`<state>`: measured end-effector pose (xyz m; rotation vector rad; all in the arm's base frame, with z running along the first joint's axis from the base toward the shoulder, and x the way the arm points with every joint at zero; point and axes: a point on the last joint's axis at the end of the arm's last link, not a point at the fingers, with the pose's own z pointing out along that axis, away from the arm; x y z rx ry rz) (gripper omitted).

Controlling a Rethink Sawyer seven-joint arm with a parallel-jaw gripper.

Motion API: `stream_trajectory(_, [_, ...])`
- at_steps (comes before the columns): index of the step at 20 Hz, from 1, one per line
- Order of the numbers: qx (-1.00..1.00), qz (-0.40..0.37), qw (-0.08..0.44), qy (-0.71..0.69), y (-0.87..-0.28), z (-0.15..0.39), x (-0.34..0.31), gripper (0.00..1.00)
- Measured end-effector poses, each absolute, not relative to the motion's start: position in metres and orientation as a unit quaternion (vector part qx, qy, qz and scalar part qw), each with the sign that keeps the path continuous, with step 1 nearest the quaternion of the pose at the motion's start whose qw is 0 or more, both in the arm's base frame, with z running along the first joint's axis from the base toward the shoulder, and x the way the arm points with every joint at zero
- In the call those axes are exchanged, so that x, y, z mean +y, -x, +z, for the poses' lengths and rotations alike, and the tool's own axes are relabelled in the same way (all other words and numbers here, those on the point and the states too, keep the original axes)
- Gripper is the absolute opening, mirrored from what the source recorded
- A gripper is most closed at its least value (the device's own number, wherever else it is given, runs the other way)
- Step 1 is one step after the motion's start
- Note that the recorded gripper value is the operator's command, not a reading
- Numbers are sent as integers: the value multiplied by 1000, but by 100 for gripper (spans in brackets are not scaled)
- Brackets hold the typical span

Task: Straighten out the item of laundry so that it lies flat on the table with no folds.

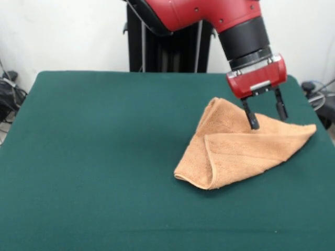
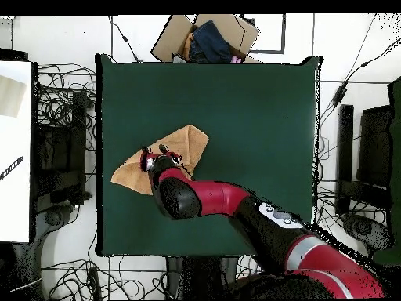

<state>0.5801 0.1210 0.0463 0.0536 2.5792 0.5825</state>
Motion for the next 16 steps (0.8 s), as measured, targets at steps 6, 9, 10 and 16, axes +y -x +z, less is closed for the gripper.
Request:
stream_trajectory(6, [944, 217, 246, -23, -576, 48, 107, 100])
stream_trajectory(9, [944, 218, 247, -23, -577, 49, 100, 100])
stream_trajectory(10, [944, 219, 248, -23, -577, 50, 99, 100])
stream_trajectory(16, [945, 221, 239, -28, -576, 50, 86, 100])
